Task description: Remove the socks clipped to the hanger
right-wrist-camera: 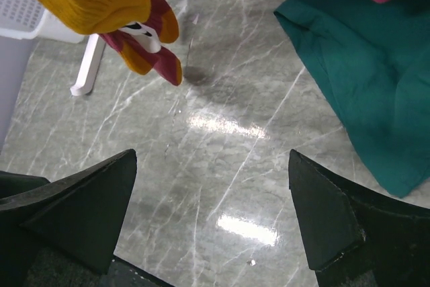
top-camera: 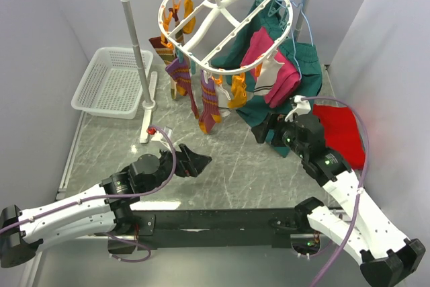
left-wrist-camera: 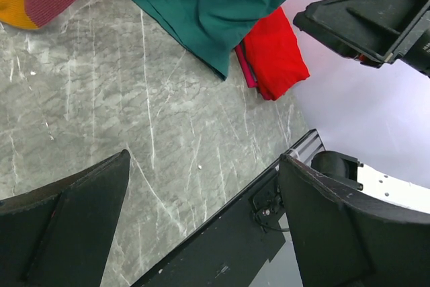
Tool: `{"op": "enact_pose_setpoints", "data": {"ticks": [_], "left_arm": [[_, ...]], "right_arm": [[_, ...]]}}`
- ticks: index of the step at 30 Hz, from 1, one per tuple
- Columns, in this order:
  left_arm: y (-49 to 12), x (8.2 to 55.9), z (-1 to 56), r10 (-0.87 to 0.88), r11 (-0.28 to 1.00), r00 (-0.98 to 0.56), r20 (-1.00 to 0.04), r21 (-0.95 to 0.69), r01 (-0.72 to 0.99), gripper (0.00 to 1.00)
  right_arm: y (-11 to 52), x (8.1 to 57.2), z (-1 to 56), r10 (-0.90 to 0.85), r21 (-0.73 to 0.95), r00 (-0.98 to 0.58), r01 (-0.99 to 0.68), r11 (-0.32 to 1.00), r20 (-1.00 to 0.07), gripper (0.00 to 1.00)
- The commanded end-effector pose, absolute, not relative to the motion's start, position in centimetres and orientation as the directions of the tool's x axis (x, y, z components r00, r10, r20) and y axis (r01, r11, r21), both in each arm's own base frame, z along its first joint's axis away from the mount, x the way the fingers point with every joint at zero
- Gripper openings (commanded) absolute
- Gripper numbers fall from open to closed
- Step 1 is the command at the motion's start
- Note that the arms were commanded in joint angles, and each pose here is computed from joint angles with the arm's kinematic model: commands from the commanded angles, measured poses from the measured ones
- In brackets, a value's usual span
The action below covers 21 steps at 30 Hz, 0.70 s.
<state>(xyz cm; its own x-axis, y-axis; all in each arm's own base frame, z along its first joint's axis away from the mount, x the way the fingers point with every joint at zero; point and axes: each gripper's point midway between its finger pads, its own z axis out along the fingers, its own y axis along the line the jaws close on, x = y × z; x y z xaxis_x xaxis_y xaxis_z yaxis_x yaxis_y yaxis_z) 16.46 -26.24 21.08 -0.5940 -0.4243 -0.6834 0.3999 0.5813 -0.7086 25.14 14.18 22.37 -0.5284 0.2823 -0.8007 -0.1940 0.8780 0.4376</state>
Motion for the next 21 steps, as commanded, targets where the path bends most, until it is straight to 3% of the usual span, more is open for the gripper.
{"op": "enact_pose_setpoints", "data": {"ticks": [1, 10, 13, 21], "left_arm": [[-26.4, 16.1, 22.9, -0.460, 0.527, -0.589, -0.664, -0.738, 0.421, 0.96], [-25.9, 15.7, 23.3, -0.482, 0.496, -0.584, -0.653, -0.753, 0.433, 0.96], [-25.9, 15.7, 23.8, -0.485, 0.492, -0.576, -0.658, -0.750, 0.443, 0.96], [-26.3, 15.6, 25.0, -0.485, 0.472, -0.569, -0.664, -0.747, 0.468, 0.99]], "right_arm": [[14.3, 25.5, 25.1, 0.284, 0.429, -0.456, -0.252, 0.868, -0.843, 1.00], [16.7, 26.2, 27.0, 0.227, 0.404, -0.418, -0.402, 0.822, -0.879, 1.00], [17.1, 26.4, 28.1, 0.148, 0.318, -0.359, -0.482, 0.816, -0.922, 1.00], [16.1, 26.6, 29.4, 0.107, 0.235, -0.277, -0.487, 0.841, -0.955, 0.98]]}}
